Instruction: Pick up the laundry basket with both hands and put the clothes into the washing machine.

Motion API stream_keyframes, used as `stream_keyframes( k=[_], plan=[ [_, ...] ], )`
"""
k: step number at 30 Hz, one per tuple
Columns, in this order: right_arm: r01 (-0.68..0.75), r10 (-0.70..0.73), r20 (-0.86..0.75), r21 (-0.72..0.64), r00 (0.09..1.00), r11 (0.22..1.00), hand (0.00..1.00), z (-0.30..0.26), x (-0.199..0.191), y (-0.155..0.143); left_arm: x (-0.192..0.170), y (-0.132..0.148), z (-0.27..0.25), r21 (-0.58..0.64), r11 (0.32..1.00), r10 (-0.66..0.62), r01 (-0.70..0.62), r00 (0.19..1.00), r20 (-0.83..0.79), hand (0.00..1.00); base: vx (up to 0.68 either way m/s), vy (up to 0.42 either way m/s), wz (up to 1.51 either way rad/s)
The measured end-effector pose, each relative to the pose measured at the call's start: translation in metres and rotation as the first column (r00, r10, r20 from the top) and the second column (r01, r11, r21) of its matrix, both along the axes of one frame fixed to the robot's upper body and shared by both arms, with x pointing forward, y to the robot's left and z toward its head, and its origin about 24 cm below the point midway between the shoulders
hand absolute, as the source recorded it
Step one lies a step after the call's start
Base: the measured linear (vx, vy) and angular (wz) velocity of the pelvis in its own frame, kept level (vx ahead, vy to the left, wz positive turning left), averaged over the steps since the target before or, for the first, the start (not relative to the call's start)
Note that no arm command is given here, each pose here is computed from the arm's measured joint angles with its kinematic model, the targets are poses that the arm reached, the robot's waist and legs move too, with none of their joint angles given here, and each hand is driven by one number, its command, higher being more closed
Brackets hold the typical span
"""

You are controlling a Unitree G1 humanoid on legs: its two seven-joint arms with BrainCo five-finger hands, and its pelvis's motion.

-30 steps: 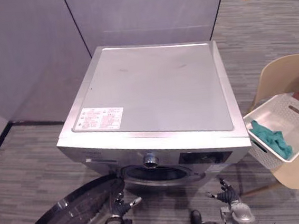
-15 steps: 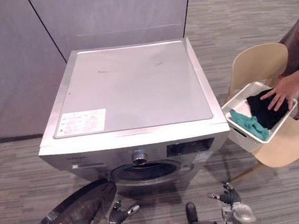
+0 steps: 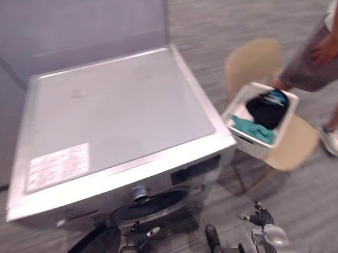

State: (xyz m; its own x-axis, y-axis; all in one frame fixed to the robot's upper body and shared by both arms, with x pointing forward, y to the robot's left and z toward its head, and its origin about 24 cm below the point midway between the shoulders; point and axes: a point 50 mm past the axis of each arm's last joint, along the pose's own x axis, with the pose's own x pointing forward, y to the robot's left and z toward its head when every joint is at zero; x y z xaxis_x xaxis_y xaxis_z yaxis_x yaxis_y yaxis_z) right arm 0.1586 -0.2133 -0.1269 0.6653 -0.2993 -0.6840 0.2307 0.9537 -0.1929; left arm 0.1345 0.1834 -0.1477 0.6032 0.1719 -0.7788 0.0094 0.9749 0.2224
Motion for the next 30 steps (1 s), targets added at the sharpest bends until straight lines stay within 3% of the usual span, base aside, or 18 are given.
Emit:
stream_keyframes(
  k=[7,10,12,18,24,27,30],
  plan=[
    [-0.01,0.01,0.014,-0.004,1.0,1.0,0.0,0.002,0.006,0.001,0.001,-0.002,0.0,0.008,1.0,-0.028,0.028,1.0,-0.014,0.0,0.13,-0.144,-2.01],
    [0.0,0.002,0.036,-0.037,0.999,0.999,0.0,0.008,0.015,-0.007,0.029,-0.008,0.01,0.003,0.999,-0.049,0.048,0.997,0.052,0.0,0.32,-0.178,-1.61],
    [-0.006,0.008,0.037,-0.043,0.999,0.999,0.0,0.009,0.017,-0.009,0.019,-0.013,0.003,-0.015,0.999,-0.041,0.041,0.999,-0.015,0.0,0.47,-0.166,-2.08],
    [-0.055,0.055,0.021,-0.016,0.998,0.998,0.0,0.004,0.016,0.007,0.014,-0.017,0.002,-0.035,0.999,-0.028,0.029,1.0,0.007,0.0,0.3,-0.031,-1.72],
    [-0.034,0.034,-0.003,0.018,0.999,0.999,0.0,-0.001,0.008,0.012,0.006,-0.008,0.003,-0.042,0.999,0.034,-0.033,0.999,0.03,0.0,0.27,0.225,-1.8],
    [-0.02,0.022,-0.065,0.026,0.998,0.999,0.0,-0.01,-0.01,0.013,0.018,-0.011,0.007,-0.05,0.999,0.025,-0.022,0.997,0.067,0.0,0.42,0.401,-0.31],
    [-0.026,0.027,-0.043,0.029,0.999,0.999,0.0,-0.007,-0.002,0.014,0.03,-0.024,0.013,-0.076,0.997,0.003,0.006,0.993,0.116,0.0,0.36,0.306,0.57]
  ],
)
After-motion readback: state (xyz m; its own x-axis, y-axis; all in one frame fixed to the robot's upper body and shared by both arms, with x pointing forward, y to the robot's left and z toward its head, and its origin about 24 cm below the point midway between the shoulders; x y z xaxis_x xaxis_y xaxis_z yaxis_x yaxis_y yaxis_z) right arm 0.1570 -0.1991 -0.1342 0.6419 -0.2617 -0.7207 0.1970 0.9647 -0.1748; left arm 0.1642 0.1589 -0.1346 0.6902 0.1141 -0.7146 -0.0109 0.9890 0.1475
